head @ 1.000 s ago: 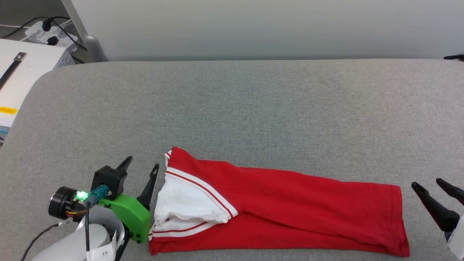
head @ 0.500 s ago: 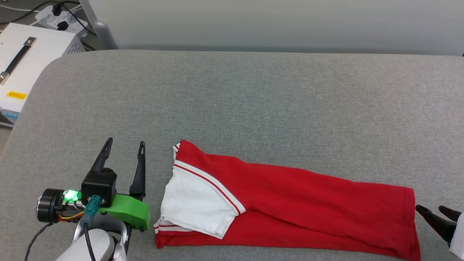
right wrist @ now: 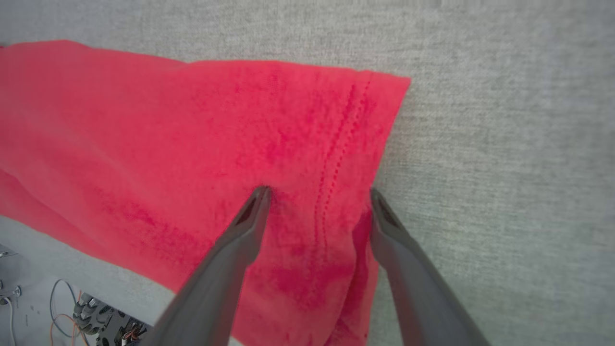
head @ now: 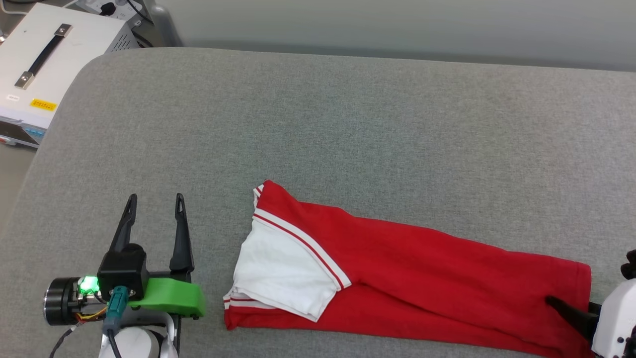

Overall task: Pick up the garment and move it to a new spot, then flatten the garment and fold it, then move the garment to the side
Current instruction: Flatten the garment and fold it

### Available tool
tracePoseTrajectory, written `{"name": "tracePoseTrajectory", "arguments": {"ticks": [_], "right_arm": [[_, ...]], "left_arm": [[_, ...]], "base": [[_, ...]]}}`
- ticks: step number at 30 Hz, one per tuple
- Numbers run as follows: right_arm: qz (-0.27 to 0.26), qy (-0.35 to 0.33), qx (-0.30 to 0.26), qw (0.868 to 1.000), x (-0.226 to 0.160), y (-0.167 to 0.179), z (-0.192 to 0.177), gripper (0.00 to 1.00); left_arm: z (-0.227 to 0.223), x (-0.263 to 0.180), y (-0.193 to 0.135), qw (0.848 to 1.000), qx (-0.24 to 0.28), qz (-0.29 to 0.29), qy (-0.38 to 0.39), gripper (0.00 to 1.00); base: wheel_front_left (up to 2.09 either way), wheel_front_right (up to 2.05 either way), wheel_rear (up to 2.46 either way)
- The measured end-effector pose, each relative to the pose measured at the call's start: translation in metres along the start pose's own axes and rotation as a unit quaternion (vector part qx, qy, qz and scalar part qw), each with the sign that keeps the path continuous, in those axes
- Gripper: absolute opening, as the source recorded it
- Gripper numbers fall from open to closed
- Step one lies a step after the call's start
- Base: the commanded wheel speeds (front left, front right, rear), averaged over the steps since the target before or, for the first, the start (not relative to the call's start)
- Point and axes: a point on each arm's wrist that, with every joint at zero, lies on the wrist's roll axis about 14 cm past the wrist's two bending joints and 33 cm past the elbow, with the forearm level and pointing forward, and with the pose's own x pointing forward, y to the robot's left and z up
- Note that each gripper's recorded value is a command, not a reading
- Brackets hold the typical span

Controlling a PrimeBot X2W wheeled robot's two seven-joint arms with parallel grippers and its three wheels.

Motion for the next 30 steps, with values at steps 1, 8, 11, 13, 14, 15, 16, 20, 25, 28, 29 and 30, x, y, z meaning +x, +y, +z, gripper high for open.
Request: {"name": "tracePoseTrajectory", "arguments": {"ticks": [1, 8, 11, 13, 14, 15, 16, 20, 25, 28, 29, 30], "right_arm": [[0.003, 0.000, -0.001, 1.000, 0.001, 0.002, 0.000, 1.00], [0.036, 0.004, -0.004, 0.999, 0.014, 0.022, -0.002, 1.00], [0.042, 0.000, -0.005, 0.999, 0.017, 0.027, -0.001, 1.00], [0.044, -0.003, -0.007, 0.999, 0.019, 0.028, -0.001, 1.00], [0.045, -0.005, -0.007, 0.999, 0.019, 0.029, -0.002, 1.00], [0.047, -0.007, -0.007, 0.999, 0.020, 0.030, -0.001, 0.91], [0.047, -0.011, -0.008, 0.999, 0.020, 0.031, 0.000, 0.33], [0.048, -0.021, -0.009, 0.999, 0.022, 0.032, 0.000, 0.00], [0.042, -0.038, -0.003, 0.998, 0.020, 0.025, 0.004, 0.00], [0.032, -0.053, 0.001, 0.998, 0.015, 0.017, 0.010, 0.00], [0.028, -0.057, 0.001, 0.998, 0.013, 0.013, 0.012, 0.00], [0.020, -0.063, 0.000, 0.998, 0.010, 0.007, 0.016, 0.00]], "left_arm": [[0.001, -0.001, 0.001, 1.000, -0.001, 0.004, -0.002, 1.00], [0.000, -0.014, 0.013, 0.999, 0.006, 0.039, -0.007, 1.00], [-0.001, -0.017, 0.014, 0.999, 0.003, 0.047, -0.007, 1.00], [-0.002, -0.019, 0.014, 0.999, 0.004, 0.047, -0.004, 1.00], [-0.003, -0.019, 0.015, 0.999, 0.005, 0.048, -0.003, 1.00], [-0.004, -0.020, 0.015, 0.999, 0.007, 0.049, -0.002, 1.00], [-0.004, -0.020, 0.015, 0.999, 0.008, 0.049, -0.001, 1.00], [-0.006, -0.021, 0.016, 0.999, 0.012, 0.053, 0.000, 1.00], [-0.006, -0.022, 0.008, 0.999, 0.016, 0.037, 0.000, 1.00], [-0.006, -0.022, 0.006, 0.999, 0.017, 0.034, -0.001, 1.00], [-0.006, -0.023, 0.006, 0.999, 0.017, 0.033, -0.001, 1.00], [-0.006, -0.024, 0.005, 0.999, 0.017, 0.031, 0.000, 1.00]], "base": [[0.00, 0.00, 0.00], [0.00, 0.00, 0.00], [0.00, 0.00, 0.00], [0.00, 0.00, 0.00], [0.00, 0.00, 0.00], [0.00, 0.00, 0.00], [0.00, 0.00, 0.00], [0.00, 0.00, 0.00], [0.00, 0.00, 0.00], [0.00, 0.00, 0.00], [0.00, 0.00, 0.00], [0.00, 0.00, 0.00]]}}
